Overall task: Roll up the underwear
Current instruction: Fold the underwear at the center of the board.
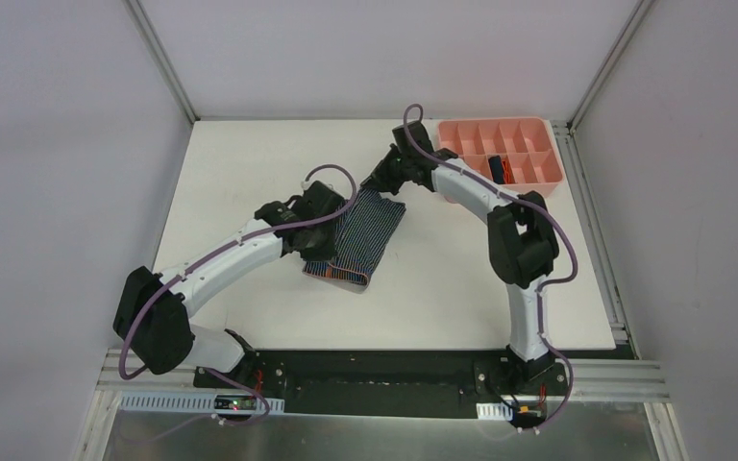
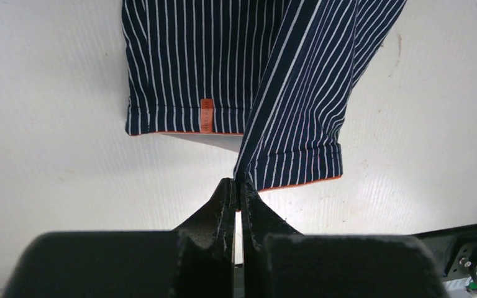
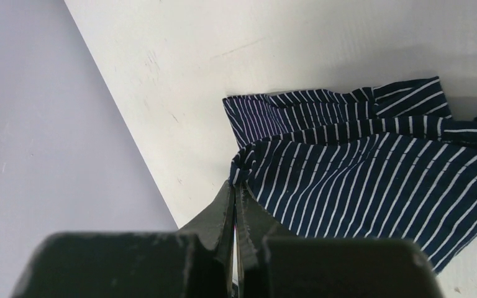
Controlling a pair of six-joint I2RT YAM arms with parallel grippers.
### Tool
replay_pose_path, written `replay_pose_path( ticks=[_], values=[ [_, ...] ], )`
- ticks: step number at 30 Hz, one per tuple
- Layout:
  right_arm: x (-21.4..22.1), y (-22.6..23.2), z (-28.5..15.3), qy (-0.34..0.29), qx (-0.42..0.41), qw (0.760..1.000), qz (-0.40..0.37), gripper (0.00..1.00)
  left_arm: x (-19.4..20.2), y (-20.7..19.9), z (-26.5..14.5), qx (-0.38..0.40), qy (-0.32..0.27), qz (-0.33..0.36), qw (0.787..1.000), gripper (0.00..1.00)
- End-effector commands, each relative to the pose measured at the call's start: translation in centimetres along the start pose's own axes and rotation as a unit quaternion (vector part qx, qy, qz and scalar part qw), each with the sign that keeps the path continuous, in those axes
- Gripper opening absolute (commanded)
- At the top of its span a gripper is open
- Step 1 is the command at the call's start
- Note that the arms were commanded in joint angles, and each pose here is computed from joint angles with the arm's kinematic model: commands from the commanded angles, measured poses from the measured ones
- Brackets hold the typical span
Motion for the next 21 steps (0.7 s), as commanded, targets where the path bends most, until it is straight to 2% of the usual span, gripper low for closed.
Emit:
replay_pose_path(
  ticks=[1,12,21],
  values=[
    [0.6,2.4,0.5,0.016,-0.032,0.999,-0.005,0.00,0.9,1.6,0.2,-0.035,0.011,0.004,0.999,0.00],
    [2.2,4.3,3.1,0.046,-0.038,0.998,-0.032,0.00,3.2,3.2,1.5,-0.067,0.036,-0.019,0.997,0.00],
    [3.2,4.2,5.2,0.066,-0.025,0.997,-0.043,0.00,4.7,4.3,2.7,-0.074,0.044,-0.039,0.996,0.00]
  ],
)
Point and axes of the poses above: each gripper's point midway between its finger pads, its own z axis out along the fingers, its own y axis along the line the jaws close on, x = y × z, the point moved 7 cm from there along -z, back along the fingers, and after that the axes turned 11 degrees about z, right-handed, at the moved point
